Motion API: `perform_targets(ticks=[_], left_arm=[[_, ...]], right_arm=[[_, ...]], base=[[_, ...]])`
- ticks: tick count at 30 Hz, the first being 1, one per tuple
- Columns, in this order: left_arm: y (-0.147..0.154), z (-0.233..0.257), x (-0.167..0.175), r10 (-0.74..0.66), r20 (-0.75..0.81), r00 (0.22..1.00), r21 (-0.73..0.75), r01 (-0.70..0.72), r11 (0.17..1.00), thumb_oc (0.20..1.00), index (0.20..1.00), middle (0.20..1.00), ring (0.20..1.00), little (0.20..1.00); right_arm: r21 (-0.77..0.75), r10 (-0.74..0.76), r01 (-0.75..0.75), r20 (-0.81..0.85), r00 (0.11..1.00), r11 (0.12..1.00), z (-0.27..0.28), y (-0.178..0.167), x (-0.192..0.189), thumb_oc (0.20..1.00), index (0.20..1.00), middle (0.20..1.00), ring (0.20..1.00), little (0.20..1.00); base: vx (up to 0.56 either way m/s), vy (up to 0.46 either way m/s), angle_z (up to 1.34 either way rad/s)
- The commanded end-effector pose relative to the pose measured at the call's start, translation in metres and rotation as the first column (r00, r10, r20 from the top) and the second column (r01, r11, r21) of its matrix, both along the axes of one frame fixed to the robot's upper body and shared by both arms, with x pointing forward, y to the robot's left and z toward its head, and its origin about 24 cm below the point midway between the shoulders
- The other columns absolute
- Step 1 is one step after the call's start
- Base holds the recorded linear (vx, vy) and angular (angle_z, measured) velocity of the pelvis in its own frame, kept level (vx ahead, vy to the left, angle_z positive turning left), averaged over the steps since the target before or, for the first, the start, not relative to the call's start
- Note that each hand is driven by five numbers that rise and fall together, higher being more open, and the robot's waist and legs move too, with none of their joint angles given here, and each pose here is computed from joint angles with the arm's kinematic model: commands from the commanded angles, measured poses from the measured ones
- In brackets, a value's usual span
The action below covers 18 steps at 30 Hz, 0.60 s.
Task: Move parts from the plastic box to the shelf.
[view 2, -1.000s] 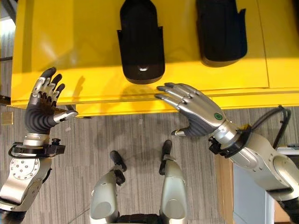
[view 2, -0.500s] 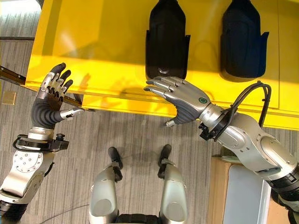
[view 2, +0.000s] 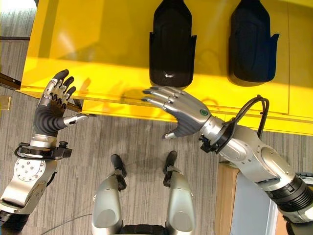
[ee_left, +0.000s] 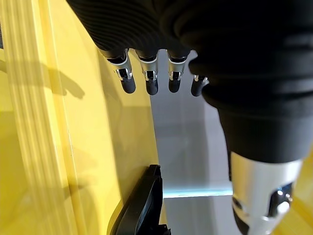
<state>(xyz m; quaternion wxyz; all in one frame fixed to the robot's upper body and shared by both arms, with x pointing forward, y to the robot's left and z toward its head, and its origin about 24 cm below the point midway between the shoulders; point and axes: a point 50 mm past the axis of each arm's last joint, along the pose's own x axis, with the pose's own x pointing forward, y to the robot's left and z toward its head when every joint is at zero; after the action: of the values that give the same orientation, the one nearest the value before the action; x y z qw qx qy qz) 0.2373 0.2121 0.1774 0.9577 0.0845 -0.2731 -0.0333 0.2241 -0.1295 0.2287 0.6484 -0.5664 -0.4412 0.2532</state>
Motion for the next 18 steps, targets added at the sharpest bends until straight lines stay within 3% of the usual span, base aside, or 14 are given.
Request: perform_targets(ticks=[1, 18], left_arm=[[-0.006, 0.008, -0.008, -0.04, 0.055, 0.998, -0.022, 0.042, 0.999, 1.0, 1.0, 1.0, 1.0, 1.0], [-0.003, 0.0, -0.008, -0.03, 0.036, 0.999, -0.013, 0.03, 0.999, 1.0, 1.0, 1.0, 1.0, 1.0]], right_arm=[[-0.012, 0.172, -0.173, 0.199, 0.965, 0.985, 0.014, 0.014, -0.029, 1.0, 1.0, 1.0, 1.0, 1.0], [-0.107, -0.086, 0.075, -0.097, 0.992, 0.991, -0.009, 0.004, 0.008, 1.0, 1.0, 1.0, 1.0, 1.0]], base=[[-0.01, 0.037, -0.02], [0.01, 0.01, -0.03]])
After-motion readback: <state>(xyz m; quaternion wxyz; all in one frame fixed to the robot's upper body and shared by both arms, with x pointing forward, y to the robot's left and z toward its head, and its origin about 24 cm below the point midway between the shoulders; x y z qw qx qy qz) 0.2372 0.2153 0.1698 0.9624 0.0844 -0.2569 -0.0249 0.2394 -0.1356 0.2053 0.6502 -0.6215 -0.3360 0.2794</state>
